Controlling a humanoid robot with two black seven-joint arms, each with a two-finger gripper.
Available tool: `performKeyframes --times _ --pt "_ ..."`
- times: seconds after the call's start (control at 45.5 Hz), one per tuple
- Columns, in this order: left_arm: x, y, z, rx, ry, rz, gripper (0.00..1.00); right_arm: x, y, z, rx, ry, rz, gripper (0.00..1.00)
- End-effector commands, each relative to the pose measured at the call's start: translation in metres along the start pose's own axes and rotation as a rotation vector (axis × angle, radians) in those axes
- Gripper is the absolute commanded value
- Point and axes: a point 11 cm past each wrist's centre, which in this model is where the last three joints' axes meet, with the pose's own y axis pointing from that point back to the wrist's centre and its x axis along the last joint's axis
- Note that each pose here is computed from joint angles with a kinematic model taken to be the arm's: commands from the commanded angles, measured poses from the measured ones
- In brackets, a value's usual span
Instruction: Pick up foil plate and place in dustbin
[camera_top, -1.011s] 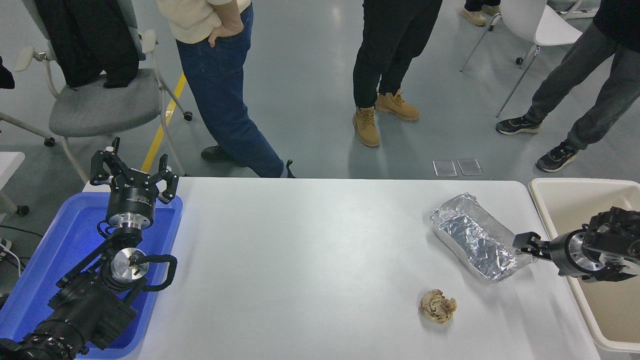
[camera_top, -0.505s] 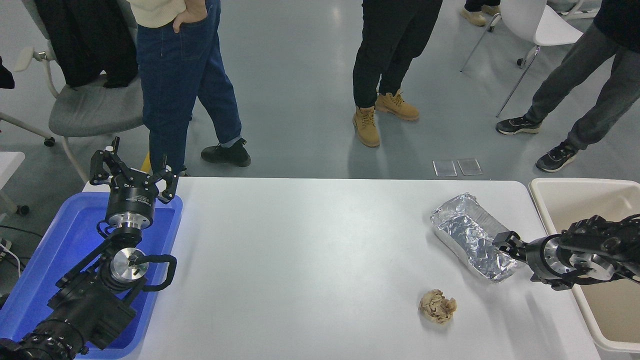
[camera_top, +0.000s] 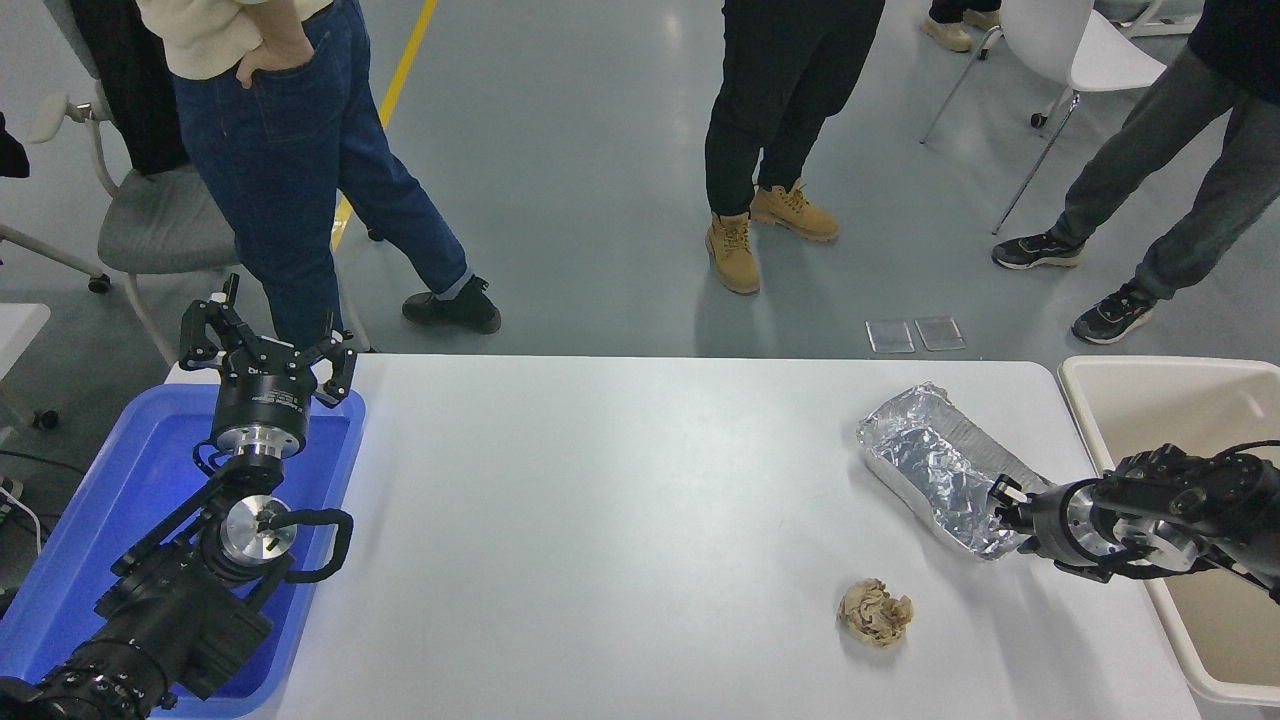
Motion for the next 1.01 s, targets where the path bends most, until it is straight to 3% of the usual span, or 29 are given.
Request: performKeyframes --times 0.0,0.374,0.989 --pt "0.0 0.0 0.0 0.0 0.0 0.0 0.99 -0.005 -0.003 -0.004 0.008 0.006 -0.007 0.0" --pt "0.0 0.0 0.0 0.0 0.0 0.0 0.99 0.028 0.028 -0.028 0.062 0.034 0.028 0.0" --pt "-0.001 0.0 -0.001 0.005 -0.001 -0.002 0.99 0.11 0.237 -0.075 0.052 0.387 0.176 0.0"
